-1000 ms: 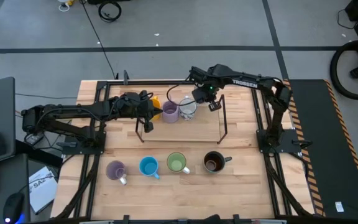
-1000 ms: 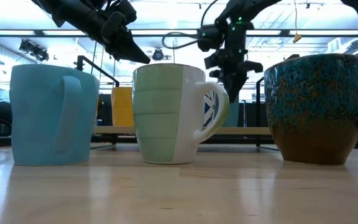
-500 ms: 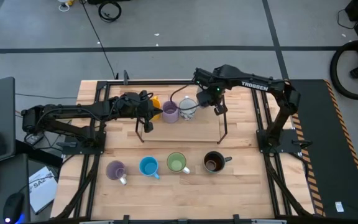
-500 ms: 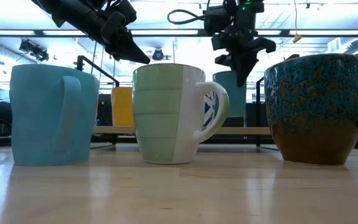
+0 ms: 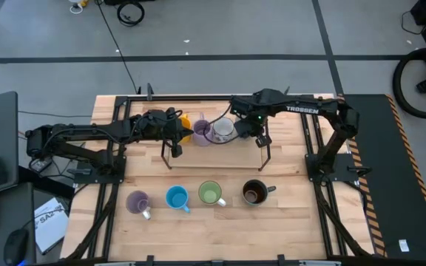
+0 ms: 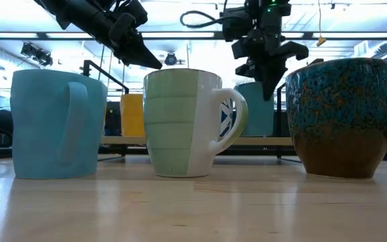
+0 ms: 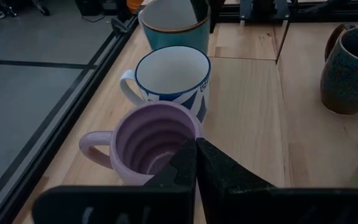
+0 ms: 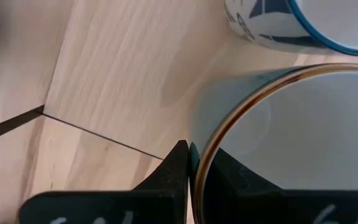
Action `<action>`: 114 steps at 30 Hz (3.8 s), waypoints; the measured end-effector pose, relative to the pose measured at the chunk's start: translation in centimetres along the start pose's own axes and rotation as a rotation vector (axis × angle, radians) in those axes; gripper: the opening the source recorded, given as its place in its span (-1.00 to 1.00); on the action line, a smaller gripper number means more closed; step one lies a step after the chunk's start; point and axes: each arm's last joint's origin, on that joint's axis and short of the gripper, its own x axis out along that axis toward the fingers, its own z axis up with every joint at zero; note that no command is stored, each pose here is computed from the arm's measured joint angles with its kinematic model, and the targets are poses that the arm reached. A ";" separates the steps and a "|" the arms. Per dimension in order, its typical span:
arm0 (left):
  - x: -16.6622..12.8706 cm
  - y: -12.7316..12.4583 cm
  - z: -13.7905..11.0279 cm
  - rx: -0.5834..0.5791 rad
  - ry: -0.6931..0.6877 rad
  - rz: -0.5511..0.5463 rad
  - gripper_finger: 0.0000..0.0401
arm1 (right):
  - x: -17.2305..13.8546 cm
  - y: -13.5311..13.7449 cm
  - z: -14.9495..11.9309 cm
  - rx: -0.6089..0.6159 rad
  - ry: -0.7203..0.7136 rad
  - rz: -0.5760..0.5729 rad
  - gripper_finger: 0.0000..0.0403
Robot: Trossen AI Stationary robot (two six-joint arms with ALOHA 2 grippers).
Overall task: Place coffee mugs
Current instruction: Put the light blue mug on the shelf, then adjust the mugs on the shelf
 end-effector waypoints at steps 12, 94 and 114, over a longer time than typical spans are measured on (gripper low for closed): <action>0.0 0.0 0.2 -0.001 -0.020 0.002 -0.93 | -0.4 2.4 -1.4 -0.040 -0.088 -0.055 -0.83; 0.0 0.0 0.6 -0.021 -0.057 0.032 -0.63 | -6.0 1.6 1.8 0.145 -0.192 -0.142 -0.26; 0.0 0.0 1.0 -0.018 -0.103 0.022 -0.61 | -3.3 4.6 7.1 0.307 -0.459 -0.261 -0.27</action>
